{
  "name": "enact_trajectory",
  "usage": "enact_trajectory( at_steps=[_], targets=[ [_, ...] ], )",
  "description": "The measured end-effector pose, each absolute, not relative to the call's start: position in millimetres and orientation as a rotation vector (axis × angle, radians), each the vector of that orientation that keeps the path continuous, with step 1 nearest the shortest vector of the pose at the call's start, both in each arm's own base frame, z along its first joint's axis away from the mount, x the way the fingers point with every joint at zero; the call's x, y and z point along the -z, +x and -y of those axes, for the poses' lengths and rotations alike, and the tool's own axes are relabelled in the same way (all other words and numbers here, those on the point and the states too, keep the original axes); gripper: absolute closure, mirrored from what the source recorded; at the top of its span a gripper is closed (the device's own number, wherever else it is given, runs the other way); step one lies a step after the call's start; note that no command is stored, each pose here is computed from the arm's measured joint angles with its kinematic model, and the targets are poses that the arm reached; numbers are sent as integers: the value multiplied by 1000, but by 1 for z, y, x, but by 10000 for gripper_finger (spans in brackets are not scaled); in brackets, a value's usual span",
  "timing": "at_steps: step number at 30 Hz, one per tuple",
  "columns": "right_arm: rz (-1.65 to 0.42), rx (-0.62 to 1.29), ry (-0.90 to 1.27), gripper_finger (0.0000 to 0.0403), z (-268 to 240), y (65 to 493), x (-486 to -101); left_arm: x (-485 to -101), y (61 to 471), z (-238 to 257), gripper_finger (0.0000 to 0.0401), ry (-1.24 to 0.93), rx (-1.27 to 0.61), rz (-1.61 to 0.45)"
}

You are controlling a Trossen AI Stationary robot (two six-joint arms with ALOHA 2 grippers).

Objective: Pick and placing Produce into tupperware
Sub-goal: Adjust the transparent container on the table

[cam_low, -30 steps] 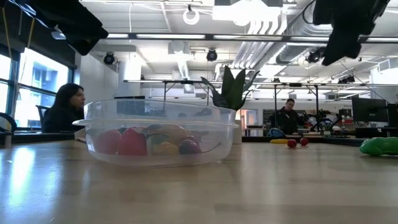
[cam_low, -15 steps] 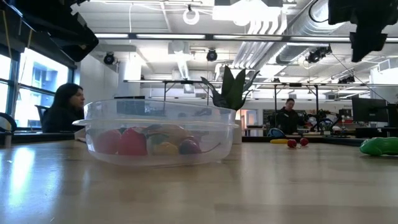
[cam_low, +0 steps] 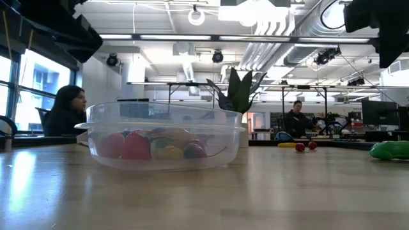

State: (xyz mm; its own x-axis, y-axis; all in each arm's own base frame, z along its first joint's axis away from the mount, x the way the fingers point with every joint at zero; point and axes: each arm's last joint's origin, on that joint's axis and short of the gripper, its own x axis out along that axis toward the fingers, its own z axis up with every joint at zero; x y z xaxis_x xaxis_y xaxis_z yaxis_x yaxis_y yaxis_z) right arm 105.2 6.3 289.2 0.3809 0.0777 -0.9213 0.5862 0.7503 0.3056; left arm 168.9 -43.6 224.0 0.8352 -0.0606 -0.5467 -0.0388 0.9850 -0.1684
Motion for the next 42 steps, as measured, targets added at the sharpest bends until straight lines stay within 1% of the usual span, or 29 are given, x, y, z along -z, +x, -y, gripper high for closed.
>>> enact_trajectory(
  at_steps=[4,8,12,17,20,23,25,27,32,42],
  targets=[
    [-1168,359,629,242,-8,111,-287,-215,168,44,318,-208,-15,-679],
    [-1194,363,612,242,-10,117,-284,-202,175,46,318,-207,-40,-759],
    [-1215,379,607,242,-10,122,-282,-183,184,49,318,-211,-51,-873],
    [-1224,398,594,242,-10,125,-280,-163,192,53,318,-265,-81,-994],
    [-1223,401,586,242,-9,125,-280,-156,200,56,318,-298,-67,-996],
    [-1221,409,581,242,-9,125,-280,-152,208,64,318,-326,-2,-964],
    [-1223,411,579,242,-9,125,-280,-147,210,70,318,-323,26,-982],
    [-1222,413,577,242,-9,125,-280,-143,214,77,318,-317,24,-1012],
    [-1215,424,565,242,-8,125,-280,-145,232,90,318,-280,13,-1000],
    [-1210,424,567,242,-8,125,-280,-137,263,103,318,-221,29,-1058]
  ],
)
